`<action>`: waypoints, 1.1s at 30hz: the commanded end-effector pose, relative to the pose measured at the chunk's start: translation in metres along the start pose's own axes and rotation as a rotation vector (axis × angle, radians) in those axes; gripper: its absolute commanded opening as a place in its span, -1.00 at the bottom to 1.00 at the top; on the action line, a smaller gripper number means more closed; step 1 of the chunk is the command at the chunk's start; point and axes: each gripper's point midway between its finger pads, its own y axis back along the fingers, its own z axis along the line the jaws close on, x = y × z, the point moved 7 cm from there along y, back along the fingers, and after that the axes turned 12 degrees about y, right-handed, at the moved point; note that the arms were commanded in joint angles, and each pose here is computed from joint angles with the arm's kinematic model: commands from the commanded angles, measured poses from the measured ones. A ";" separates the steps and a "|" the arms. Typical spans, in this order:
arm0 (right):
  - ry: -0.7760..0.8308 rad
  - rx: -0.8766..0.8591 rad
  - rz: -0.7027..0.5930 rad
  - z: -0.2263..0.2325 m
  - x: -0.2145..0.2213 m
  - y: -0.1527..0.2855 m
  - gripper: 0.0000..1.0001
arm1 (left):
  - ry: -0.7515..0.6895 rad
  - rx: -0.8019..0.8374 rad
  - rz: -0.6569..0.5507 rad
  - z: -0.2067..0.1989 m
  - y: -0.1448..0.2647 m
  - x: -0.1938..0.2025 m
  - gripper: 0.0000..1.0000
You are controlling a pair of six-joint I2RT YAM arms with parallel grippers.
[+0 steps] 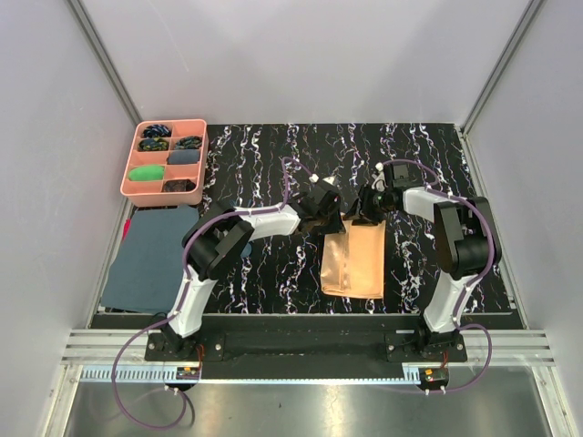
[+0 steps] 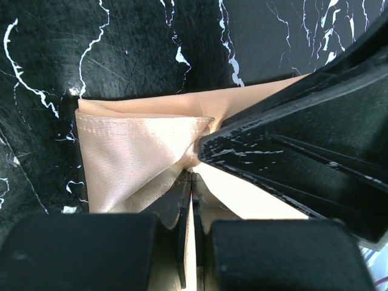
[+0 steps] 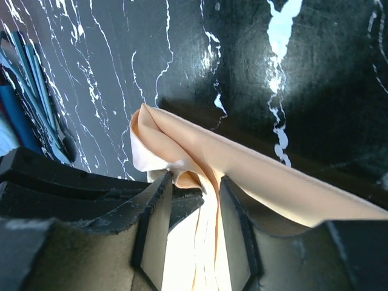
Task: Fold the napkin into a case and place the utensils inside
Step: Fold the lower triangle-folded napkin at the center of the board.
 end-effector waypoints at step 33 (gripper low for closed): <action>-0.001 -0.024 0.012 0.004 0.004 0.007 -1.00 | -0.126 0.031 -0.007 -0.013 0.071 0.006 -0.21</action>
